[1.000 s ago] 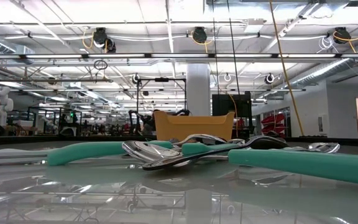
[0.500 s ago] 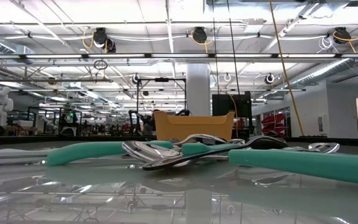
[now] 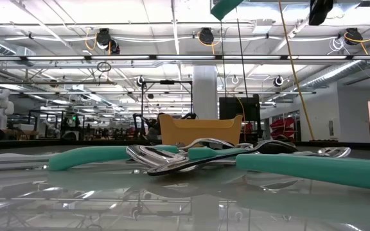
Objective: Sort silverware by color (type)
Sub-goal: Put the green spoon into the blue bin
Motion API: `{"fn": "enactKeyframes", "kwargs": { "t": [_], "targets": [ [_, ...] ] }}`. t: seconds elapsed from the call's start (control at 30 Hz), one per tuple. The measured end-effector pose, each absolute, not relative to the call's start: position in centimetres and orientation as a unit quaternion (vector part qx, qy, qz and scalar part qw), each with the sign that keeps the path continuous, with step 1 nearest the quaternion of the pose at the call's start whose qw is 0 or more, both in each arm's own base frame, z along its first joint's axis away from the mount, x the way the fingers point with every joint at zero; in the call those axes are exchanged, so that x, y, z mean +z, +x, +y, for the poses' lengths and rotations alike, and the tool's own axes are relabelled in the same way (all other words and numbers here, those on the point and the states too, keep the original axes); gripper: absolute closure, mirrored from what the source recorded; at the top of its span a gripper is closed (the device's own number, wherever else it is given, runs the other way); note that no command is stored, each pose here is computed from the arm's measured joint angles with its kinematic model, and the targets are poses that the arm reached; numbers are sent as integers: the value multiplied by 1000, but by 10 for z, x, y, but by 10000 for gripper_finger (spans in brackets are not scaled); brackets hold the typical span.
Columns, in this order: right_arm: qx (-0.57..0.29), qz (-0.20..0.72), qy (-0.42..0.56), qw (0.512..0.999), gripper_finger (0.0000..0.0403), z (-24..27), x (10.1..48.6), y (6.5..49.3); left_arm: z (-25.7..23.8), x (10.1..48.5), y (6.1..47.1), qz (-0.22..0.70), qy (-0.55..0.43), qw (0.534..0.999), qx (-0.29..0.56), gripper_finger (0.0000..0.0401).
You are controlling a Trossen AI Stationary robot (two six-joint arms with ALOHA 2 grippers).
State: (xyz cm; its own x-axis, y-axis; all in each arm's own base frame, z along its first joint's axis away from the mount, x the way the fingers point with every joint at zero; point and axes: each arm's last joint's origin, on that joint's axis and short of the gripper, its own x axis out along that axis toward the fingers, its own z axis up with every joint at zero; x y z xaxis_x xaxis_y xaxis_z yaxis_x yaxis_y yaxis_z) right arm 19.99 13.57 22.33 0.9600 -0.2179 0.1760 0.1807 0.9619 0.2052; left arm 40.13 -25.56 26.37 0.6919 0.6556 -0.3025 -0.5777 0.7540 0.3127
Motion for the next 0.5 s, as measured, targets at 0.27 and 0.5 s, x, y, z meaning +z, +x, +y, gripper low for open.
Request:
{"fn": "enactKeyframes", "kwargs": {
  "t": [0.27,0.5],
  "targets": [
    [-103,-104,114,983,399,133,224,202,-246,247,408,224,125,900,352,206],
    [-88,-97,123,984,398,136,218,205,-238,242,414,221,149,890,371,206]
  ]
}}
